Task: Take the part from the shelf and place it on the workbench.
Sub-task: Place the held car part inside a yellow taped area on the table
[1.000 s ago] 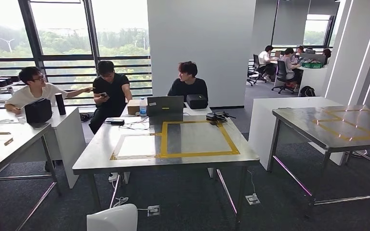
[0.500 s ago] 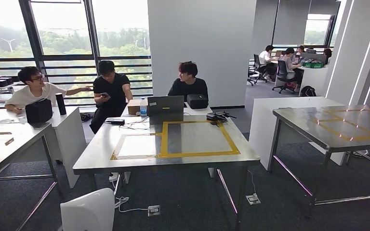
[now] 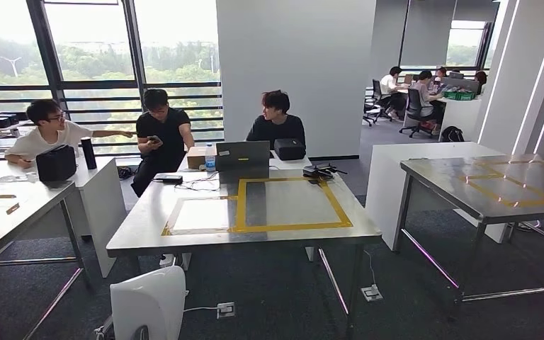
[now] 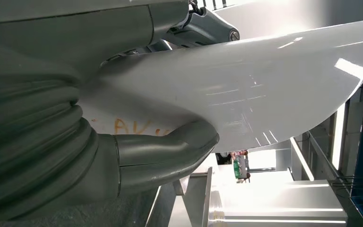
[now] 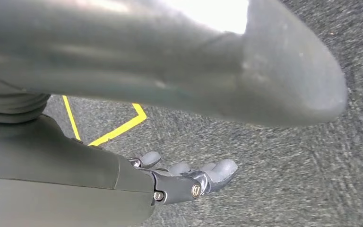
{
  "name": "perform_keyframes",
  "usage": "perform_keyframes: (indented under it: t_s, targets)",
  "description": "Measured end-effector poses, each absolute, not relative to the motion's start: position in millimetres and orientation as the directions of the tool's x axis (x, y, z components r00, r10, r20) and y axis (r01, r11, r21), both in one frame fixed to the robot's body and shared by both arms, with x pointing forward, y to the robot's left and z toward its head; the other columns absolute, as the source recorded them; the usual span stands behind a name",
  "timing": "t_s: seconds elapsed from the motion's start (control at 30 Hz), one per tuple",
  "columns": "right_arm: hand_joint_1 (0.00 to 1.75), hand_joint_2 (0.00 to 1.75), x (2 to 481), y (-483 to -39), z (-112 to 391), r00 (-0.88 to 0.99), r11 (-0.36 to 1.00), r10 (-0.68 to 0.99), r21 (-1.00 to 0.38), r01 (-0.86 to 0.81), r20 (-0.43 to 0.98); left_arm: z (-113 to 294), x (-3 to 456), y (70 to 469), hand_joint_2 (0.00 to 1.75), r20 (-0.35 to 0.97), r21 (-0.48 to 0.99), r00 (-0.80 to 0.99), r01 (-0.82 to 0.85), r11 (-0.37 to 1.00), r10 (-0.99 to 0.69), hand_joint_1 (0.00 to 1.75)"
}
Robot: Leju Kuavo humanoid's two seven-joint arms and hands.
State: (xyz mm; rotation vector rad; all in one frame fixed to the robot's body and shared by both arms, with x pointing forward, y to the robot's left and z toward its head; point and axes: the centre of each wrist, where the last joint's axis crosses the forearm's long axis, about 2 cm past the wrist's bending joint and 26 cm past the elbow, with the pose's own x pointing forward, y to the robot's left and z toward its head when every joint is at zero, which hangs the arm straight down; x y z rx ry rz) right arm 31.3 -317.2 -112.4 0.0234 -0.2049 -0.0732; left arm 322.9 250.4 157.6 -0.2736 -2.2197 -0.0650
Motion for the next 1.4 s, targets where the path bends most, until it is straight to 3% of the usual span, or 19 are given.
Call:
perform_keyframes:
  t_s: [0.53, 1.4]
  targets:
    - [0.00, 0.00, 30, -316, -113, 0.983, 0.999, -0.044, 0.036, 0.038, 0.180, 154, 316, 245, 1.75, 0.797, -0.064, -0.573, 0.233, 0.970, 0.190, 1.75]
    - [0.00, 0.00, 26, -351, -110, 0.972, 0.997, 0.071, -0.035, -0.065, 0.224, 98, 257, 251, 1.75, 0.829, -0.166, -0.515, 0.145, 0.975, 0.217, 1.75]
